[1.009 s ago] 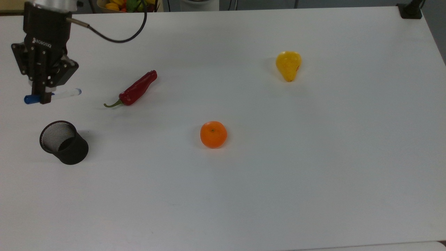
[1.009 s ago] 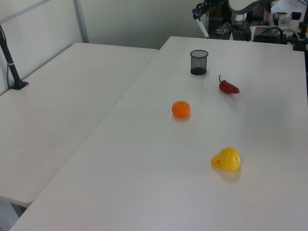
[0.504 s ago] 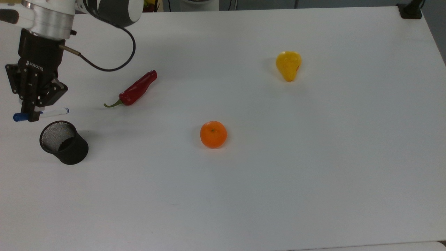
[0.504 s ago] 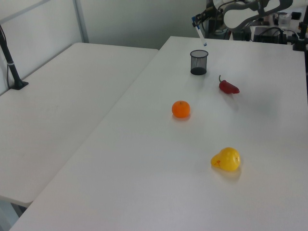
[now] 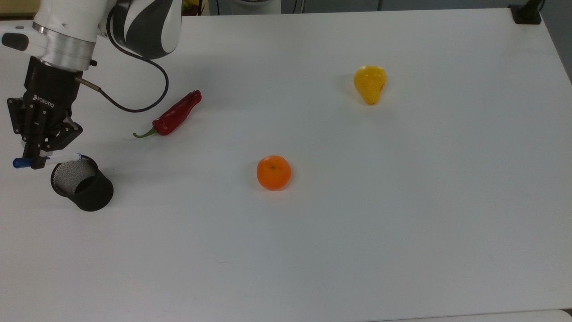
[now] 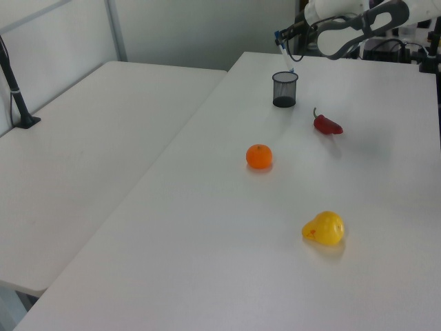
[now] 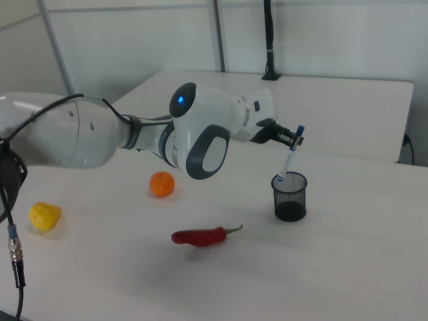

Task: Place marker
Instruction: 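Lower the marker into the pen cup and open the gripper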

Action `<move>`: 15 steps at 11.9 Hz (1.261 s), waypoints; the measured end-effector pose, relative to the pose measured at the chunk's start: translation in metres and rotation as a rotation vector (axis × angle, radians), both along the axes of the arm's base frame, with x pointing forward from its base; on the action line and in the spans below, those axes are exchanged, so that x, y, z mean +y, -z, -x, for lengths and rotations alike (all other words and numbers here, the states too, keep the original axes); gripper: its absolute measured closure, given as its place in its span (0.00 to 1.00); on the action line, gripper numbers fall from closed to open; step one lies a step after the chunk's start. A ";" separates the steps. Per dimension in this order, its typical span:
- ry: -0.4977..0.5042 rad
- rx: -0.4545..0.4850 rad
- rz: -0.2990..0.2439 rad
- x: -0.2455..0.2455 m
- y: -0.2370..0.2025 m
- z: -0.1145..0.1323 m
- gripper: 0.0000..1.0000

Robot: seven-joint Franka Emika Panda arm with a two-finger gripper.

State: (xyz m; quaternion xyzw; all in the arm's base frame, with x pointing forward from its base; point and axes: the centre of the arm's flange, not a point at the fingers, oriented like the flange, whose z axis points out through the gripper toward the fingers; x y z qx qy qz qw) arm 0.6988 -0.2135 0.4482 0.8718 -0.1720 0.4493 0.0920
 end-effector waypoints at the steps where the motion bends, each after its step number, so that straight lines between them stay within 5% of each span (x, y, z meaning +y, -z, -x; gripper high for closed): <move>1: 0.002 0.000 0.004 -0.002 0.007 -0.001 0.83; 11: 0.005 0.003 0.024 -0.009 0.051 -0.005 0.83; 15: 0.003 0.004 0.024 -0.007 0.052 -0.006 0.72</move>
